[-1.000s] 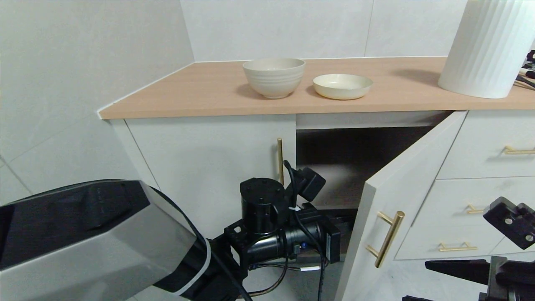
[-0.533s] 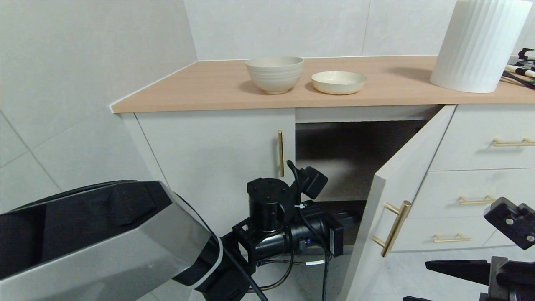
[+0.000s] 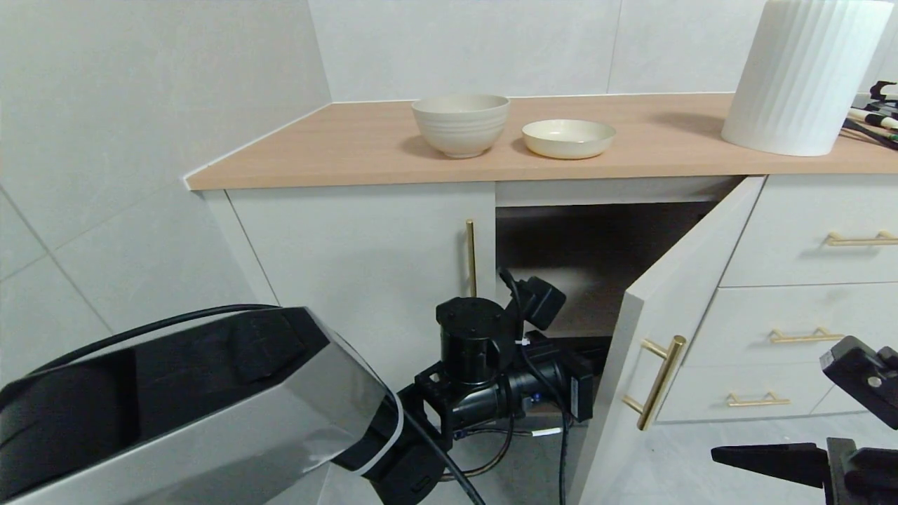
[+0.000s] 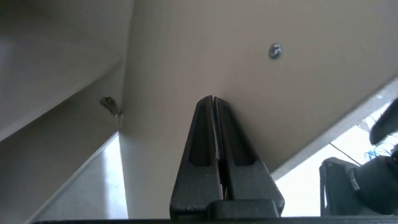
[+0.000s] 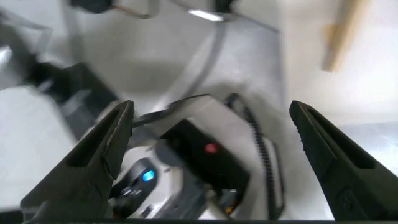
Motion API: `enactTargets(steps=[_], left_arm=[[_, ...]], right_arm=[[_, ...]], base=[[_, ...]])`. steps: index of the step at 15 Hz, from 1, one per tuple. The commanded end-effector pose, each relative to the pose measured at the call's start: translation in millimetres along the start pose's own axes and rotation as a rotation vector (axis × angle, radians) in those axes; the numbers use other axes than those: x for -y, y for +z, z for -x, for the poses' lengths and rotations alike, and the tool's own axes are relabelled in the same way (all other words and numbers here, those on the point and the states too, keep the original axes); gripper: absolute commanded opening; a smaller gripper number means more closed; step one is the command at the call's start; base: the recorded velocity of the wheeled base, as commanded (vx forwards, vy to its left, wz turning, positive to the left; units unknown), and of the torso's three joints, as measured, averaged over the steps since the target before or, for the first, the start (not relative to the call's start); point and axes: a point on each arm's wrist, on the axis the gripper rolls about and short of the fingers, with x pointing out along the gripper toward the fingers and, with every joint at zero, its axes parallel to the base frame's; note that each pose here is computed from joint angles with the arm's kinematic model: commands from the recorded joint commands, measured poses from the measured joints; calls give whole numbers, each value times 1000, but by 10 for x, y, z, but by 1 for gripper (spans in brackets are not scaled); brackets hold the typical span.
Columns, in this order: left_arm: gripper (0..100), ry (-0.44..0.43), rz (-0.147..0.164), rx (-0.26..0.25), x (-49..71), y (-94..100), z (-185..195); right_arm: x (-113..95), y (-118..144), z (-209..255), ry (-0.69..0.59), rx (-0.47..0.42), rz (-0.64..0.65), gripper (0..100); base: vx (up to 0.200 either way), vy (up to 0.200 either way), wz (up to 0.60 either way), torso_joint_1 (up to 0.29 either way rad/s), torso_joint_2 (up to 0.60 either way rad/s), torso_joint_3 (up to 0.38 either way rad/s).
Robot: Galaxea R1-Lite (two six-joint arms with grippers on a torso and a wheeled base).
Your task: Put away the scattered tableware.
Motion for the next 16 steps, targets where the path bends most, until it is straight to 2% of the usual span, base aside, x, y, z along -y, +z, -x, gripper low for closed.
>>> enactTargets(steps=[1, 4, 5, 7, 9, 10, 11, 12, 14, 16], left_arm=[[0, -7, 1, -5, 8, -41, -46], [0, -25, 1, -15, 57, -106, -109], [0, -40, 0, -19, 111, -128, -143], [0, -107, -11, -25, 344, -219, -295], [0, -272, -22, -41, 835, -246, -399], [0, -335, -28, -50, 983, -221, -373], [0, -337, -28, -50, 991, -204, -359], [0, -314, -23, -48, 932, -193, -343], [0, -221, -9, -51, 684, -193, -252], [0, -150, 4, -62, 495, -141, -56]], right_arm=[[-16, -10, 43, 29, 9, 4, 100], [-16, -16, 48, 31, 10, 5, 100], [-21, -19, 67, 39, 16, 7, 100], [-39, -42, 112, 102, 13, 13, 100], [-91, -66, 257, 218, 38, 34, 100], [-116, -81, 322, 287, 43, 46, 100], [-123, -88, 351, 307, 50, 53, 100], [-124, -86, 358, 307, 54, 54, 100], [-127, -71, 369, 306, 66, 56, 100], [-106, -45, 354, 272, 75, 46, 100]], base=[[0, 0, 0, 0, 0, 0], [0, 0, 0, 0, 0, 0], [0, 0, 0, 0, 0, 0], [0, 0, 0, 0, 0, 0], [0, 0, 0, 0, 0, 0], [0, 0, 0, 0, 0, 0], [0, 0, 0, 0, 0, 0], [0, 0, 0, 0, 0, 0], [0, 0, 0, 0, 0, 0], [0, 0, 0, 0, 0, 0]])
